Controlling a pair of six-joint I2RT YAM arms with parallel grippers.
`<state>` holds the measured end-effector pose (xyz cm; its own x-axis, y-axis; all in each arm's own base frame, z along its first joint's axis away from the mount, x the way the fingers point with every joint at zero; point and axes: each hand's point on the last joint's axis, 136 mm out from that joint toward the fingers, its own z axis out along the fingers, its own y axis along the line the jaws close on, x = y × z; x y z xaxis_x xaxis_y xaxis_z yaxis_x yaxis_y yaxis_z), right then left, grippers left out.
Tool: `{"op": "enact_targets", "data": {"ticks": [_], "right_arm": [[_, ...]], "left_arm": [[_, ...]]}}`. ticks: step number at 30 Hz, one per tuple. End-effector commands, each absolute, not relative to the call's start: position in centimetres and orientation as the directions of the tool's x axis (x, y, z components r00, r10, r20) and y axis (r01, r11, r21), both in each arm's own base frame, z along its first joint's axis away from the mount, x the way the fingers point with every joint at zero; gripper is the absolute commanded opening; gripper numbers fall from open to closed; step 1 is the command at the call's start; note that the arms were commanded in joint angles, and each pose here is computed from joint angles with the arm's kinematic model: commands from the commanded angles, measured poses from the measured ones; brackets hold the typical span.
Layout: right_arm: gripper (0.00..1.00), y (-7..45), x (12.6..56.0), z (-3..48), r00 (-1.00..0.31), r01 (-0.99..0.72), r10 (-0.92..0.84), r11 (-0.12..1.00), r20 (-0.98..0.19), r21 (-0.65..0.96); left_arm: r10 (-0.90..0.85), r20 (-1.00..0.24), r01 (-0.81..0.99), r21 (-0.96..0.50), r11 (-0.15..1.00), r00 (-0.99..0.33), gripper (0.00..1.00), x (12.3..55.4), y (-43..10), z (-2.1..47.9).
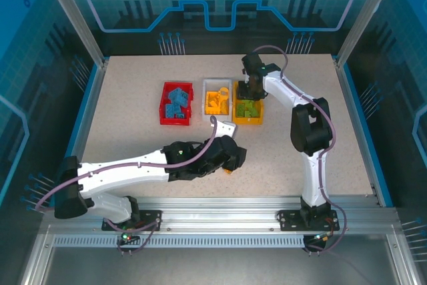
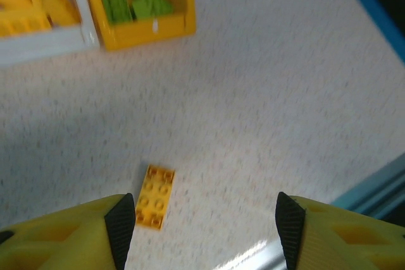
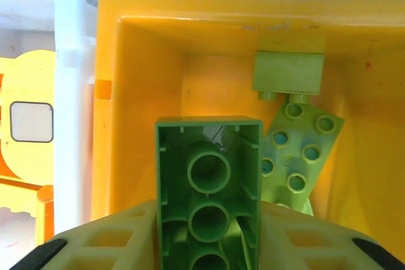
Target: Sort the legos into containers by color
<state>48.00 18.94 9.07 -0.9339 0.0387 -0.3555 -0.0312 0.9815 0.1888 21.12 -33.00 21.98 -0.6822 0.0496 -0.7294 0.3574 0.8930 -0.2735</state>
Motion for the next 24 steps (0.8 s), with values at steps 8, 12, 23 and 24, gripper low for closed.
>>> {"op": "enact_targets", "data": {"ticks": [8,12,23,24], "right_arm": [[0.53,18.9,47.9,9.2,-0.945,0.001,0.071,0.977,-0.319,0.215],[0.59,19.0,47.8,12.4,-0.923,-0.021,0.067,0.975,-0.379,0.223],[0.57,16.5,38.6,23.0,-0.792,-0.048,0.084,0.979,-0.605,0.199],[0.57,16.2,36.5,23.1,-0.785,-0.053,0.086,0.977,-0.614,0.205]], "left_arm": [[-0.018,-0.853,0.362,-0.241,0.9,-0.522,0.66,23.7,-33.6,27.1],[-0.008,-0.846,0.36,-0.235,0.903,-0.532,0.67,23.7,-33.5,26.6],[0.172,-0.706,0.391,-0.16,0.906,-0.687,0.76,22.2,-33.3,19.7],[0.2,-0.679,0.405,-0.156,0.901,-0.706,0.76,22.0,-33.3,18.7]]}}
